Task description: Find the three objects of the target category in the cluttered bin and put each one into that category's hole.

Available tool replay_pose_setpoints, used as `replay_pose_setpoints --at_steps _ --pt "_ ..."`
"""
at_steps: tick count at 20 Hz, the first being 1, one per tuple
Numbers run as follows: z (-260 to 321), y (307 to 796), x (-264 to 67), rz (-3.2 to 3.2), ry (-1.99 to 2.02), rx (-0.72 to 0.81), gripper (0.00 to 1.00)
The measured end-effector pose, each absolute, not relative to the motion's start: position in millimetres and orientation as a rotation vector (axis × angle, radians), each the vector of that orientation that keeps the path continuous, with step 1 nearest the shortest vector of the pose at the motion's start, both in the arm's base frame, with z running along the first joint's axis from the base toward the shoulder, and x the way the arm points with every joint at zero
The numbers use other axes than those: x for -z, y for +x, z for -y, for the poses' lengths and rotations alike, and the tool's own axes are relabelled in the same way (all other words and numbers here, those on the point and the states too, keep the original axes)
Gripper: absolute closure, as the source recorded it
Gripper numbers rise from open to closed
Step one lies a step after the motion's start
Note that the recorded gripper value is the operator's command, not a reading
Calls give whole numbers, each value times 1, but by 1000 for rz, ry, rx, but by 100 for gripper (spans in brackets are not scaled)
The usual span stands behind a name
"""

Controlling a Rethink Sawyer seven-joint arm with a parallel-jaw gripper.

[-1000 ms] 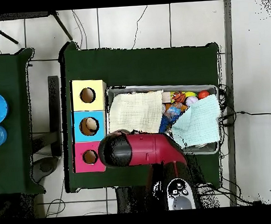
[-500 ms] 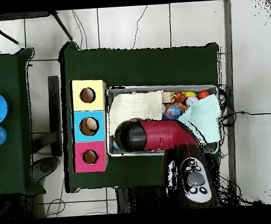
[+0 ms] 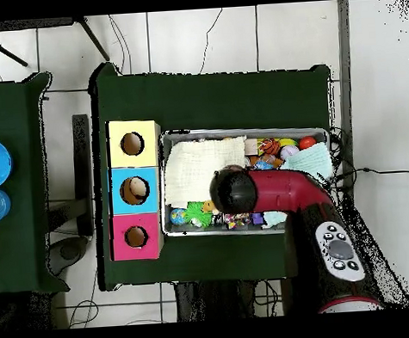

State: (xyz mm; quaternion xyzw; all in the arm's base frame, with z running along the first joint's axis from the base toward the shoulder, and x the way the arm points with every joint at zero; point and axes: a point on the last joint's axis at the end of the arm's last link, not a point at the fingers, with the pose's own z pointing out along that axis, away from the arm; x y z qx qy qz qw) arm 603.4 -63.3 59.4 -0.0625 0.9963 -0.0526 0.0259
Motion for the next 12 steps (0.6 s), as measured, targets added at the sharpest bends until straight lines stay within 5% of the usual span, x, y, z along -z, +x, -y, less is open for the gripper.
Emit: replay_pose_setpoints --at_steps 12 --pt "150 611 -33 -3034 -170 137 0"
